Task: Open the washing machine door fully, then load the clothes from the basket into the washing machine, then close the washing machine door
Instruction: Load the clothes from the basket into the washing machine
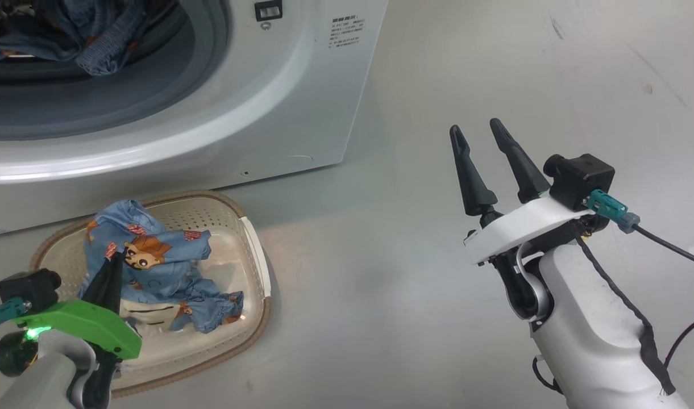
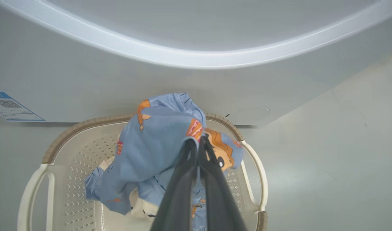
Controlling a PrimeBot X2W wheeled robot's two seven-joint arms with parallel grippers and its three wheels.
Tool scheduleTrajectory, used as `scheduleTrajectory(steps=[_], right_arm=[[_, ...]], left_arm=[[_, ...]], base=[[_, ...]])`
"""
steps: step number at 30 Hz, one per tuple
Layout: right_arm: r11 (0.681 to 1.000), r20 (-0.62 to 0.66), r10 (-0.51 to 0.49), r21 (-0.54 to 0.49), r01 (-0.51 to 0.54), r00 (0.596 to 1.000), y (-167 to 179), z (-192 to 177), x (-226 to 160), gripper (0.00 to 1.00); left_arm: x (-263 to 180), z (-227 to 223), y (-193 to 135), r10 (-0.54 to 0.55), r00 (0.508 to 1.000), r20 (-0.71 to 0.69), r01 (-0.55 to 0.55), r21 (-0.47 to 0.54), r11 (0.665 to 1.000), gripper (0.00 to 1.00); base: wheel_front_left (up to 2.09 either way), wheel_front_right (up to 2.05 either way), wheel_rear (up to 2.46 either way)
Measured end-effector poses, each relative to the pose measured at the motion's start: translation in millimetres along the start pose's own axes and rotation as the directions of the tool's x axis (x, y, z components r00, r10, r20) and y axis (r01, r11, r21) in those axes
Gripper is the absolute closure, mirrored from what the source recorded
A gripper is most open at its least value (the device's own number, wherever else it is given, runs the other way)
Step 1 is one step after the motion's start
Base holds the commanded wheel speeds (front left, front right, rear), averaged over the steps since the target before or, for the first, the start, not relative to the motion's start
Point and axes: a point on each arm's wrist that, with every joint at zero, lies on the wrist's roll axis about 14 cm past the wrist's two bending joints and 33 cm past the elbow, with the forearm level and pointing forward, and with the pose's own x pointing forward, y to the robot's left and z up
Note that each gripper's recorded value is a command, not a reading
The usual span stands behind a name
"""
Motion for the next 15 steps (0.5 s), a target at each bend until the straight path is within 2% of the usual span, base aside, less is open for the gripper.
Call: scheduleTrajectory(steps=[15], right_arm=[[0.999, 0.036, 0.036, -0.002, -0.036, 0.999, 16.7, 19.6, -22.2, 0.0]], left_arm=[[-40.2, 58.1, -23.3, -0.019, 0.981, 0.192, 0.019, 0.005, 1.0, 1.0]], base=[[0.0, 0.0, 0.0]])
